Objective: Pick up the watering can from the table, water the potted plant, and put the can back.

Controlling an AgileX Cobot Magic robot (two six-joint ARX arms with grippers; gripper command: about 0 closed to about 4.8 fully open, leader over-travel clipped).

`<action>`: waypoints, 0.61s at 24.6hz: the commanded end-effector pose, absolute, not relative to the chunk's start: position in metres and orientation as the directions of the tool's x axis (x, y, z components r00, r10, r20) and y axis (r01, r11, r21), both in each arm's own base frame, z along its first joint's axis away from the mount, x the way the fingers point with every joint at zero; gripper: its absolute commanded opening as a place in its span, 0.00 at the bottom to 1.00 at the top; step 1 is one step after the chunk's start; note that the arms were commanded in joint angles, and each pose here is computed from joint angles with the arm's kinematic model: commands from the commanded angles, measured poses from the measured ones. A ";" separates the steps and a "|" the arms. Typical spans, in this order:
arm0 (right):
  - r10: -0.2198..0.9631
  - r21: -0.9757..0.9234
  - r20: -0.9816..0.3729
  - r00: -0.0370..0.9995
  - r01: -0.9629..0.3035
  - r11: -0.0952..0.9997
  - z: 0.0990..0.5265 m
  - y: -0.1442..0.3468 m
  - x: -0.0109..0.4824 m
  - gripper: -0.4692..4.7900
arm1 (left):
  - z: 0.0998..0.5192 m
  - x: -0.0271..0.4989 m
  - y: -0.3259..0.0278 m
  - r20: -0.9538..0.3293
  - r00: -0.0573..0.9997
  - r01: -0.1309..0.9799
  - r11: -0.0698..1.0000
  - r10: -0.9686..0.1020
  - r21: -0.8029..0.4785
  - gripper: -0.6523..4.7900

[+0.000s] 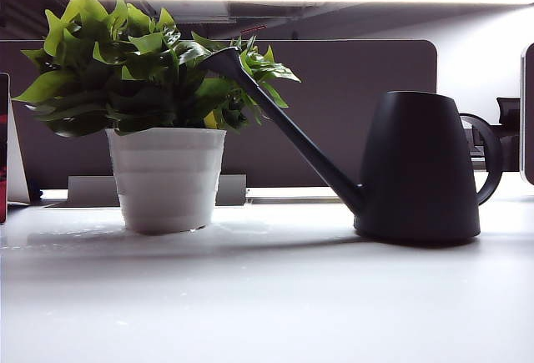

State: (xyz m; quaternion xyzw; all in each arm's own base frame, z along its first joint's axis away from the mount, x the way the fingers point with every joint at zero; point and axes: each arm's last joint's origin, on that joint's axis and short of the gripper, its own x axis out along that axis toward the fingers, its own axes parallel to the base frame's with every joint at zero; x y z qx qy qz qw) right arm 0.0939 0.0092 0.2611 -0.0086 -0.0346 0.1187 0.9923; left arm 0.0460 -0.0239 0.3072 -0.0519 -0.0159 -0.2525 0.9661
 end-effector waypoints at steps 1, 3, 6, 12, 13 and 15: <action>0.229 -0.037 0.179 0.957 -0.226 0.973 0.251 0.009 0.081 0.09 | 0.287 0.047 -0.024 0.090 0.871 0.491 0.866 -0.483 -0.099 0.11; 0.229 -0.017 0.181 0.957 -0.229 0.973 0.238 0.008 0.078 0.09 | 0.272 0.051 -0.026 0.066 0.871 0.492 0.864 -0.487 -0.106 0.11; 0.229 0.062 0.155 0.961 -0.241 0.969 0.222 0.008 0.081 0.09 | 0.254 0.060 -0.031 0.049 0.872 0.489 0.861 -0.487 -0.142 0.11; 0.183 0.091 0.092 0.979 -0.191 0.977 0.198 0.007 0.089 0.09 | 0.223 0.076 -0.037 0.047 0.887 0.460 0.874 -0.458 -0.155 0.11; 0.179 0.092 0.083 0.980 -0.186 0.978 0.195 0.007 0.090 0.09 | 0.218 0.078 -0.038 0.039 0.891 0.454 0.878 -0.453 -0.152 0.11; 0.163 0.096 0.069 0.984 -0.169 0.981 0.186 0.007 0.093 0.09 | 0.206 0.081 -0.039 0.015 0.894 0.444 0.884 -0.447 -0.149 0.11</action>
